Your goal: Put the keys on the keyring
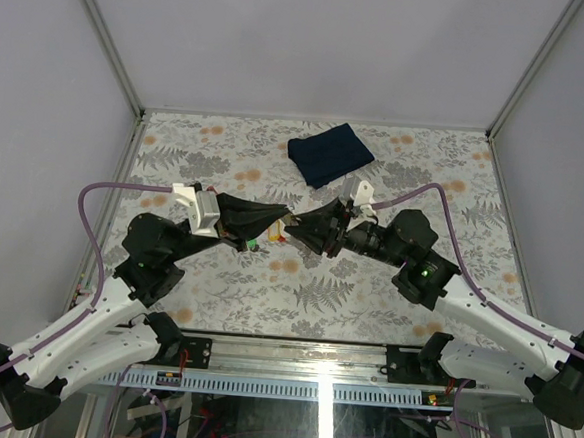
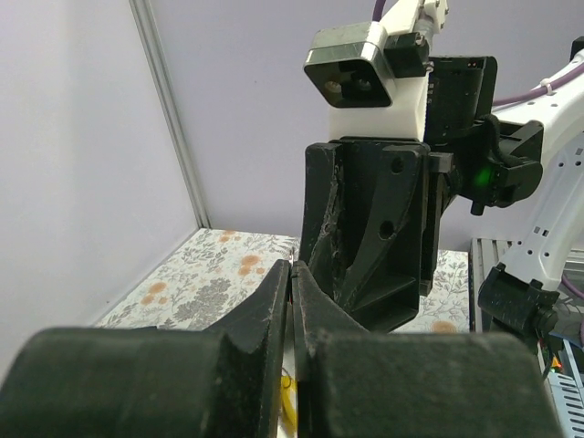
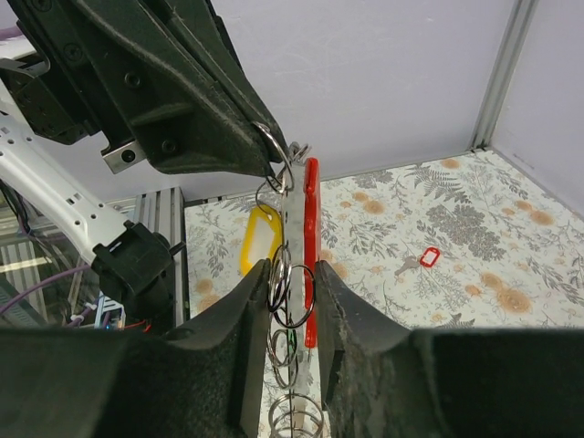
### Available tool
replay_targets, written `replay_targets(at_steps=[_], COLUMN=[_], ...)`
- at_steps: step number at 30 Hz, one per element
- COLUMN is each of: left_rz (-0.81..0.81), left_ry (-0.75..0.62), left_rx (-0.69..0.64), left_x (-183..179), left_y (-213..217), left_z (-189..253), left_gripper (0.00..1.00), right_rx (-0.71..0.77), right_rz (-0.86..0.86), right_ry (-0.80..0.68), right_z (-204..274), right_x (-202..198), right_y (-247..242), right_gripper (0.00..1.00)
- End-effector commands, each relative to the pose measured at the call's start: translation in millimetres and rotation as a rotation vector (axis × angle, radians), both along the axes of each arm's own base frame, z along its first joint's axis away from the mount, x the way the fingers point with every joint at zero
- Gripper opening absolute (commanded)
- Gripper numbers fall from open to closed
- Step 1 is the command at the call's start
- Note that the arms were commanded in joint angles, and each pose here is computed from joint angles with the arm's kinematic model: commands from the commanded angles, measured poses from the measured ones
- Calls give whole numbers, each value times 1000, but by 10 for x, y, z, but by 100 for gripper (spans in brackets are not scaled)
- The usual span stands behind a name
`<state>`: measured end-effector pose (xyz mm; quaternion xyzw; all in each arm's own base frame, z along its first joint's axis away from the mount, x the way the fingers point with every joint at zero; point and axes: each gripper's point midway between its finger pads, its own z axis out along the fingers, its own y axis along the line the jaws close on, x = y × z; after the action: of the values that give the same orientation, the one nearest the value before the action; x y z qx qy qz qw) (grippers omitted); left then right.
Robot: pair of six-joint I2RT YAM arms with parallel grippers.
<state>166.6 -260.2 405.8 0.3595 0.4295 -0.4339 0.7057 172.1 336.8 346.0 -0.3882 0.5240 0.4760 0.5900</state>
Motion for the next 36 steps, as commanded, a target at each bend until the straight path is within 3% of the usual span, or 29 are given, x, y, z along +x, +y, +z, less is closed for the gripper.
replay_targets(at_steps=[1,9,36], left_rz=[2,35,240], left_ry=[-69,-64,-23], left_rx=[-71,-48,86], left_x=[-80,-12,376], left_y=[85,88,178], left_z=[323,269,152], left_gripper=[0,0,0], right_rx=[88,100,-34], right_rz=[-2,-58,-236], right_ry=[-66,-61,-57], right_z=[370,466,407], right_x=[-7,54,352], right_y=[1,-72,-202], right_gripper=[26,0,0])
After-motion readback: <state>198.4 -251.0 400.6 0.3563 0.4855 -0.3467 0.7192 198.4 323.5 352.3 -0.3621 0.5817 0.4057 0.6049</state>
